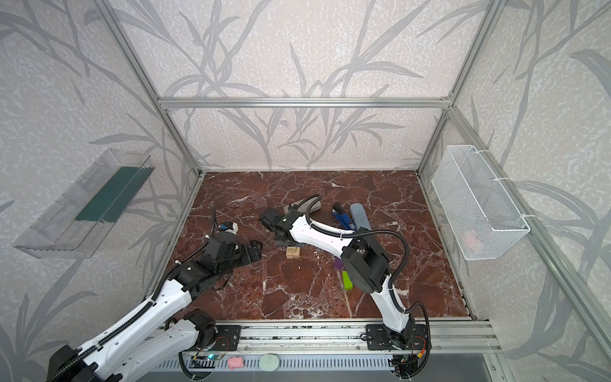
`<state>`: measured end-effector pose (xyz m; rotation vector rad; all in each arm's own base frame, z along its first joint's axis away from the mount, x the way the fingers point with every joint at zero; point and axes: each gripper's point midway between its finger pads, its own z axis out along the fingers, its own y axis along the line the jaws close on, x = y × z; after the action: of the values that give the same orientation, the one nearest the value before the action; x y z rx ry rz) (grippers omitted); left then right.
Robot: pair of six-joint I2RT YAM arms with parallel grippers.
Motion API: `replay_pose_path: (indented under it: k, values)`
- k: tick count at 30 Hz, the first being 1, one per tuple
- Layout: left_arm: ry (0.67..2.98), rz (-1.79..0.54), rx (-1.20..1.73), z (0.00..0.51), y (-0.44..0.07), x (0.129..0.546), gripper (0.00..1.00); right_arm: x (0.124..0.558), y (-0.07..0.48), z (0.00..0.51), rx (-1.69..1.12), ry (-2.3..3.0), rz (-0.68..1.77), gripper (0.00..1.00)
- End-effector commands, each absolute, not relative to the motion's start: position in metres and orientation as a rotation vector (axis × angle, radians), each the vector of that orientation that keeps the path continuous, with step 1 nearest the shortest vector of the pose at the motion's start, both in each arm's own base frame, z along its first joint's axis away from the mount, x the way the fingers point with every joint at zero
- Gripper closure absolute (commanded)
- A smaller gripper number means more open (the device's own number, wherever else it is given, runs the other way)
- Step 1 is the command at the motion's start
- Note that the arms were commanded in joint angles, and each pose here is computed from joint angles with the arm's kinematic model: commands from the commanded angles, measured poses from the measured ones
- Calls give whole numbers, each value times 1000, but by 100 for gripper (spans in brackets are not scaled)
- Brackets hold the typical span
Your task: Build the wood block tower
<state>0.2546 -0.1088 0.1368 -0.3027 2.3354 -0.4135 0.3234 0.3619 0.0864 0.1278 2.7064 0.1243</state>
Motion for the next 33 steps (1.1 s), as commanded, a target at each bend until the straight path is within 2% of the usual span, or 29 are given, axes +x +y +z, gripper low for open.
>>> replay_pose_path:
  k: [1,12,23,33]
  values:
    - [2328,-415,-316,137,-108,256,0,326,359,84,119,2719,89,62]
    - [2329,-415,-316,136,-107,256,0,325,352,82,124,2725,34,56]
    - [2334,-417,-316,135,-108,256,0,326,353,79,122,2729,35,64]
    - [2335,-421,-312,135,-108,256,0,327,355,82,113,2728,46,63]
